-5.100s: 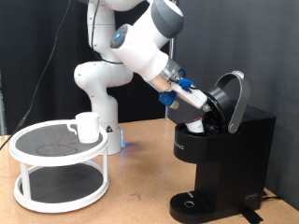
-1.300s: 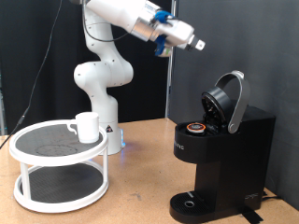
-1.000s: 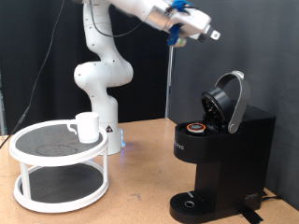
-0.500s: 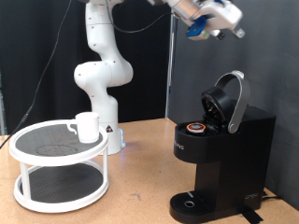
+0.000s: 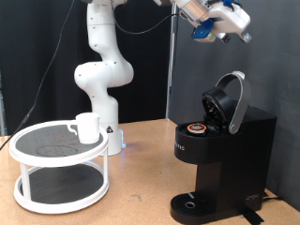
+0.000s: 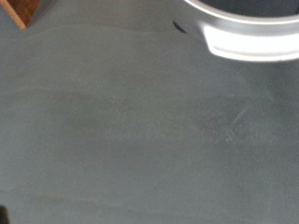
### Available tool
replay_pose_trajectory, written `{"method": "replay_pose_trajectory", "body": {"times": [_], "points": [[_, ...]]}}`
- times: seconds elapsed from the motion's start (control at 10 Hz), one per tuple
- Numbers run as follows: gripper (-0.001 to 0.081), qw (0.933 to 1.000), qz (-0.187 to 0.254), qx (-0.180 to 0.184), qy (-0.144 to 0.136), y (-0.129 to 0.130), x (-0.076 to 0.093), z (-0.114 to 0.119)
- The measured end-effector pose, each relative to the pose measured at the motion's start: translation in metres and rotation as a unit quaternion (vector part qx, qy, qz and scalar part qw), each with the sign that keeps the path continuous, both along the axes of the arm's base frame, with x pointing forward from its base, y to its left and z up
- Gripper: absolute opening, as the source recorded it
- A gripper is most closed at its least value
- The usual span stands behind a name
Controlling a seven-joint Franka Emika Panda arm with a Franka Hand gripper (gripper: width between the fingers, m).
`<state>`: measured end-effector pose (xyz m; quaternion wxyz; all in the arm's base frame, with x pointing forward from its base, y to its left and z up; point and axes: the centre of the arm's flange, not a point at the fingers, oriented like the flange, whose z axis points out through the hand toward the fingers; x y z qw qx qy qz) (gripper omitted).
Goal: Make a cup of coffee with the keurig machine
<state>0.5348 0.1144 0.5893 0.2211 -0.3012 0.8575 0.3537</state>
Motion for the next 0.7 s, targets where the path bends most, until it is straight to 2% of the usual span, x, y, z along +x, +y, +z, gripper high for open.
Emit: {"method": "replay_pose_trajectory", "body": {"times": [0.3,0.7], "points": [[0.0734,0.9998,0.019,-0.008,0.007,0.028,0.002,-0.014],[0.0734,0.9994,0.032,-0.015,-0.002,0.059,-0.003,-0.013]]}}
